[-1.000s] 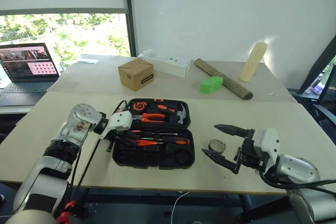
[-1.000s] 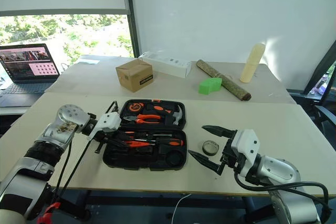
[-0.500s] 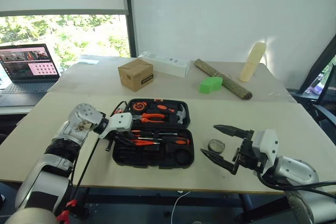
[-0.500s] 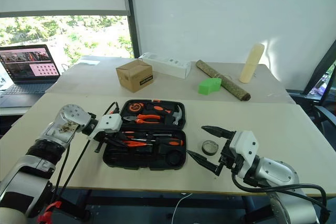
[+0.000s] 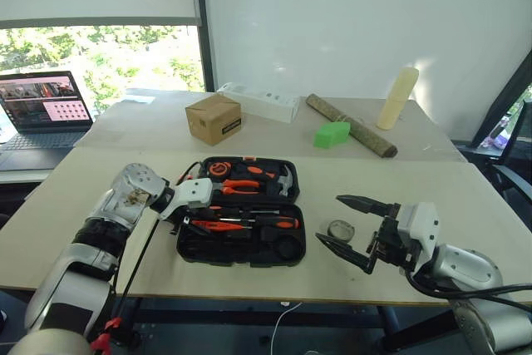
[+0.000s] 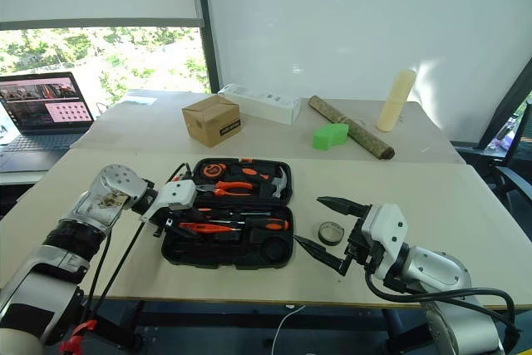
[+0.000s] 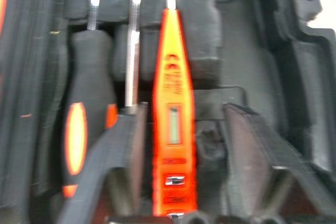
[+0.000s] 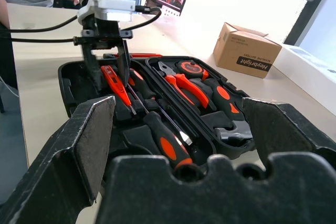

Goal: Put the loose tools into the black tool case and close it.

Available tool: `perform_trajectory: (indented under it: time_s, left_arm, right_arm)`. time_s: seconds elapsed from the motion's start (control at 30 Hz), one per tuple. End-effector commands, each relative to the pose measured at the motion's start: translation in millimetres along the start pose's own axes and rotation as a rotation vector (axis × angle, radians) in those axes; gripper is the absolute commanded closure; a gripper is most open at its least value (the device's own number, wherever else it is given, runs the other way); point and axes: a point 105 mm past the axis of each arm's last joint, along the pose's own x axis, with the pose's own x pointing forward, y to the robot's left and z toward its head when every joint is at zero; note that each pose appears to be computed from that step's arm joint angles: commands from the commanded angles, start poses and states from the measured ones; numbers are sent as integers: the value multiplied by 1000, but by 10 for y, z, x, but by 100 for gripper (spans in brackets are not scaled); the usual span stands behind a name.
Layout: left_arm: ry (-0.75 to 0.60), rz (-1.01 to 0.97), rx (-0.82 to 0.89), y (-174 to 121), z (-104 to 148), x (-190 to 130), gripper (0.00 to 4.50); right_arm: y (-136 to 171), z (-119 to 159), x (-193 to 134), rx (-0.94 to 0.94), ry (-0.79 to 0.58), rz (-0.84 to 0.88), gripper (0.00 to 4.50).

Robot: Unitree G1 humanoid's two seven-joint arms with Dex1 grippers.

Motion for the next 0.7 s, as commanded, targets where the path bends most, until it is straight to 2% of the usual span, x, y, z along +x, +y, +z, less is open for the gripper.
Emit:
perform_trajectory:
  time_s: [0.03, 0.13, 0.23, 0.27, 0.3, 0.43, 0.53, 0.7]
  left_arm:
    - [-85, 40, 89, 34, 287, -235, 153]
    - [-149, 77, 75, 57, 391, -405, 153]
    - [-147, 154, 68, 153, 299, -367, 153]
    - [-161, 167, 48, 173, 284, -343, 206]
    - [-179, 167, 31, 176, 279, -317, 221]
    - [-214, 137, -25, 140, 205, -191, 346]
    - [-285, 97, -107, 87, 242, -119, 448]
    - [-186, 110, -89, 51, 100, -35, 448]
  right_arm:
    - [-8, 115, 2, -17, -35, -1, 0]
    - [-15, 103, -15, -15, -29, -7, 0]
    - [7, 99, -2, -10, -32, -11, 0]
    - [12, 101, 4, -8, -34, -12, 0]
    - [17, 102, 7, -7, -35, -12, 0]
    - [29, 96, 9, -3, -33, -9, 0]
    - [9, 93, 8, -5, -31, -8, 0]
    - [-7, 94, 21, -4, -34, -12, 0]
